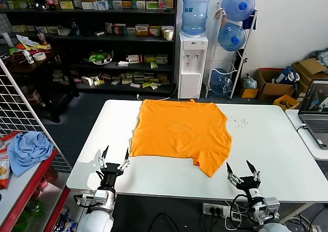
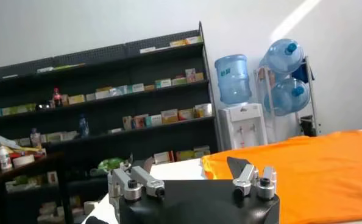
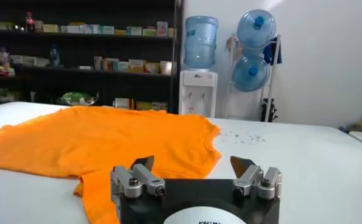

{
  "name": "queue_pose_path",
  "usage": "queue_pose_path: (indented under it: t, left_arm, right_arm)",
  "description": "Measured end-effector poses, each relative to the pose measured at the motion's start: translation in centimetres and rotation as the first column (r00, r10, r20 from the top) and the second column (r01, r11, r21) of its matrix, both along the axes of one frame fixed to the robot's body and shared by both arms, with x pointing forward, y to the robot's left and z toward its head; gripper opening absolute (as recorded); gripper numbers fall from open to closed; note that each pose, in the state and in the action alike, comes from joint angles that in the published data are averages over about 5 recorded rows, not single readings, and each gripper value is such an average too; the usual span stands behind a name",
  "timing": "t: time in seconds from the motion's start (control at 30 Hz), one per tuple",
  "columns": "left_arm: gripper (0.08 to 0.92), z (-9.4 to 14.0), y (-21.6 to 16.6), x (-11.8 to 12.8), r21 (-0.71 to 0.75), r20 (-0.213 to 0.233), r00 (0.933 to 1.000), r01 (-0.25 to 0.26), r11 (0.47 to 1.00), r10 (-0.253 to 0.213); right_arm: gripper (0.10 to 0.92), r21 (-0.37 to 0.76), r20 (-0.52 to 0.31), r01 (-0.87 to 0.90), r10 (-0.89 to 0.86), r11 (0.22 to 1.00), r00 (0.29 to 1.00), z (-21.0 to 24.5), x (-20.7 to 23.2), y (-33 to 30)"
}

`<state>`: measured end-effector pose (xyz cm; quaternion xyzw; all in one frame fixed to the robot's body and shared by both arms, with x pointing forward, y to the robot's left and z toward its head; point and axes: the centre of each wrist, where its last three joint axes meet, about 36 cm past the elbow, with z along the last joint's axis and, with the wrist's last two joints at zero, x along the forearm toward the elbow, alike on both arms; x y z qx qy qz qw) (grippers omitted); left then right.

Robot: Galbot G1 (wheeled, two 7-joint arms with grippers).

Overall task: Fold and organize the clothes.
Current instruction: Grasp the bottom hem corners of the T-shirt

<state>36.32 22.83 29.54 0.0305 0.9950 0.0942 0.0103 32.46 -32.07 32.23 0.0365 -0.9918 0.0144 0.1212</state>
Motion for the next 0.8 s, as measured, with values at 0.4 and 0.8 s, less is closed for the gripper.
queue_pose_path:
  t: [0.4, 0.8]
  left_arm:
    - [0.823, 0.4, -0.1, 2.0, 0.006, -0.123, 0.9919, 0.033, 0.999, -0.032]
    - [0.823, 1.1, -0.6, 5.3, -0.097, -0.243, 0.9694, 0.01, 0.995, -0.033]
  right_arm:
    - [0.823, 0.048, -0.111, 0.006, -0.001, 0.999, 0.994, -0.8, 2.0, 2.3]
    - [0.823, 0.053, -0.175, 0.001, 0.008, 0.999, 0.985, -1.5, 3.9, 4.6]
